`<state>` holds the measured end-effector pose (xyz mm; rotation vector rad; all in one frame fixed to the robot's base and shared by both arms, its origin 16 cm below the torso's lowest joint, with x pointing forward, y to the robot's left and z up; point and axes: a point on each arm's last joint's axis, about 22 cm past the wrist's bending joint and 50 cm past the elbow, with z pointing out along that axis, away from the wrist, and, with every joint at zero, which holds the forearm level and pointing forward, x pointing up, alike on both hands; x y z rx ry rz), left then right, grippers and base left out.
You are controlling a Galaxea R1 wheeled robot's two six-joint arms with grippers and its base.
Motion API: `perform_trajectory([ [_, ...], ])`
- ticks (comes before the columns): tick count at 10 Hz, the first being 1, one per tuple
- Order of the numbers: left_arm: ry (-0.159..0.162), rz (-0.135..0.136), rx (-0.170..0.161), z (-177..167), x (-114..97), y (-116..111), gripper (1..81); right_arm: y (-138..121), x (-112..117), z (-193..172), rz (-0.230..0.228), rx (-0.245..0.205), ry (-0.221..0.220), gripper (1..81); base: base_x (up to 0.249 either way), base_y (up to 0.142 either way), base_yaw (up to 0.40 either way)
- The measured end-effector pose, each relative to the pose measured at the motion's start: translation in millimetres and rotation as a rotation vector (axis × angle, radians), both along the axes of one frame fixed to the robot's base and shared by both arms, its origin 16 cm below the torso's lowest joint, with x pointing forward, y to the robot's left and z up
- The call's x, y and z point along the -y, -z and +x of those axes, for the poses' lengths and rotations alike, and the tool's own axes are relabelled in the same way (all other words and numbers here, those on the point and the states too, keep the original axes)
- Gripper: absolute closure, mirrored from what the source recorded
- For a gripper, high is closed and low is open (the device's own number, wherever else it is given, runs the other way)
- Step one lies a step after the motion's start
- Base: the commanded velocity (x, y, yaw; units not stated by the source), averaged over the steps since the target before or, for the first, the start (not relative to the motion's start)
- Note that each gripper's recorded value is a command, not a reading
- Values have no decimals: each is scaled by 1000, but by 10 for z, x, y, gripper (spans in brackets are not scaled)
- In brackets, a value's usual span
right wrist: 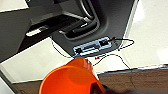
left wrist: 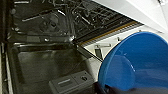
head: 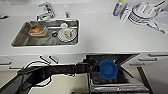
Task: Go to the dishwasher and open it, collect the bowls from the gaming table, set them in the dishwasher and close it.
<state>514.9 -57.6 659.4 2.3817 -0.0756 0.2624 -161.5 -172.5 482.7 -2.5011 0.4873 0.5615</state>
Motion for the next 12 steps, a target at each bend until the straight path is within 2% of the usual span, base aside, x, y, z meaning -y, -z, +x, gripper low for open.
perform_trajectory([
  [1, -24, -12, 17, 102, 46, 30, 811, 1, 8, 1, -1, 0, 0, 811, 0, 0, 0],
  [3, -66, -12, 27, 301, 107, 185, 811, 1, 15, 0, -2, 0, -1, 811, 0, 0, 0],
  [4, -81, -20, 27, 376, 193, 226, 811, 2, 11, 5, -1, 1, 1, 811, 0, 0, 0],
  [5, -78, -35, 38, 423, 346, 196, 811, 2, 15, 4, -2, 0, 0, 811, 0, 0, 0],
  [6, -57, -73, 49, 396, 558, 97, 10, 4, 6, 11, -1, 1, 1, 811, 0, 0, 0],
  [7, -50, -122, 40, 349, 735, -17, 10, 3, 0, 7, 0, 1, 1, 811, 0, 0, 0],
  [8, -43, -131, 42, 336, 775, -43, 10, 1, -13, 8, 2, 1, 2, 811, 0, 0, 0],
  [10, -34, -115, 56, 348, 713, -11, 10, 1, -9, 9, 1, 1, 2, 811, 0, 0, 0],
  [11, -27, -120, 56, 317, 668, -39, 10, 0, -9, 6, 1, 1, 2, 811, 0, 0, 0],
  [12, -18, -119, 60, 276, 536, -40, 10, 3, -7, 22, 2, 7, 6, 811, 0, 0, 0],
])
